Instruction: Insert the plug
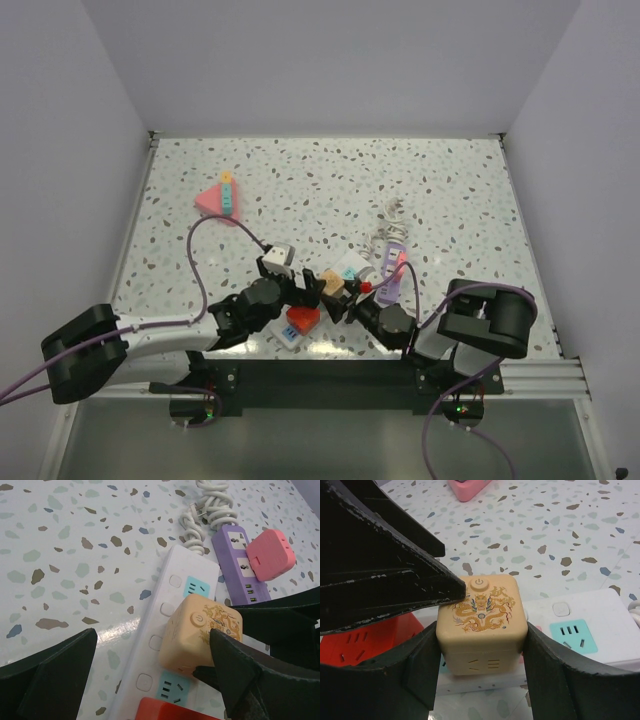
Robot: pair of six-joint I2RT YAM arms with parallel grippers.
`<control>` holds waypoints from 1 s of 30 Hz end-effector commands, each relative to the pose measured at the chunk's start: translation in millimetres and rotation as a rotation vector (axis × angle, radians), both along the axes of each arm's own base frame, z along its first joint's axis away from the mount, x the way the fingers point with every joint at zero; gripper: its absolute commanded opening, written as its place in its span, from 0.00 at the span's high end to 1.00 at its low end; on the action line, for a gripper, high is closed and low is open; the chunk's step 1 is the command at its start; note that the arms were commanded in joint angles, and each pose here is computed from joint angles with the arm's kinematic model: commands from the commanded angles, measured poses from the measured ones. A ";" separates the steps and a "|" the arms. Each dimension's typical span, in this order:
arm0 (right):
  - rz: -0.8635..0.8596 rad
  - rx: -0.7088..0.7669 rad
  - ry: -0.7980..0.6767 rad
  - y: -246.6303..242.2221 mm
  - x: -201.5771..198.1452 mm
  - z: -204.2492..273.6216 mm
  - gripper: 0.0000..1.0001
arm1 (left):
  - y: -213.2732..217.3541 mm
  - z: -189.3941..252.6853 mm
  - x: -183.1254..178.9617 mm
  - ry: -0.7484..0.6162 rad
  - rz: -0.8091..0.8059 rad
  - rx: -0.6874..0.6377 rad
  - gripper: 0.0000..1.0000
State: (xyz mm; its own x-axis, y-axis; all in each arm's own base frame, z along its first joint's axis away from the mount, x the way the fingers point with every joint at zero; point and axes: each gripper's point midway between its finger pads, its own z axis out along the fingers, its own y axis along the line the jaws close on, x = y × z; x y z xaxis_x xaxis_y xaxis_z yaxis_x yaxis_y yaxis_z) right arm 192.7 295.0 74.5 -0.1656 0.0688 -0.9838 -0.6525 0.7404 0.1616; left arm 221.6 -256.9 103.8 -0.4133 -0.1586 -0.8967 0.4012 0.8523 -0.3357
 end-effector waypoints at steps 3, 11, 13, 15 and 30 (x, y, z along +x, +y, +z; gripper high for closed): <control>0.096 -0.333 0.181 -32.9 -39.5 -90.4 1.00 | -2.9 -2.3 -0.4 -0.010 -0.016 -0.023 0.00; 0.118 -0.377 0.193 -31.0 -48.0 -101.9 1.00 | 14.1 -47.7 -24.3 0.077 -0.054 0.001 0.00; 0.120 -0.381 0.194 -30.7 -50.1 -105.1 1.00 | 20.0 -58.9 -30.4 0.093 -0.061 0.008 0.00; 0.131 -0.380 0.195 -26.7 -54.6 -105.8 1.00 | 20.4 -63.5 -35.1 0.100 -0.079 0.004 0.00; 0.140 -0.441 0.227 2.0 -87.5 -131.3 1.00 | 49.5 -104.6 -55.1 0.200 -0.042 0.096 0.07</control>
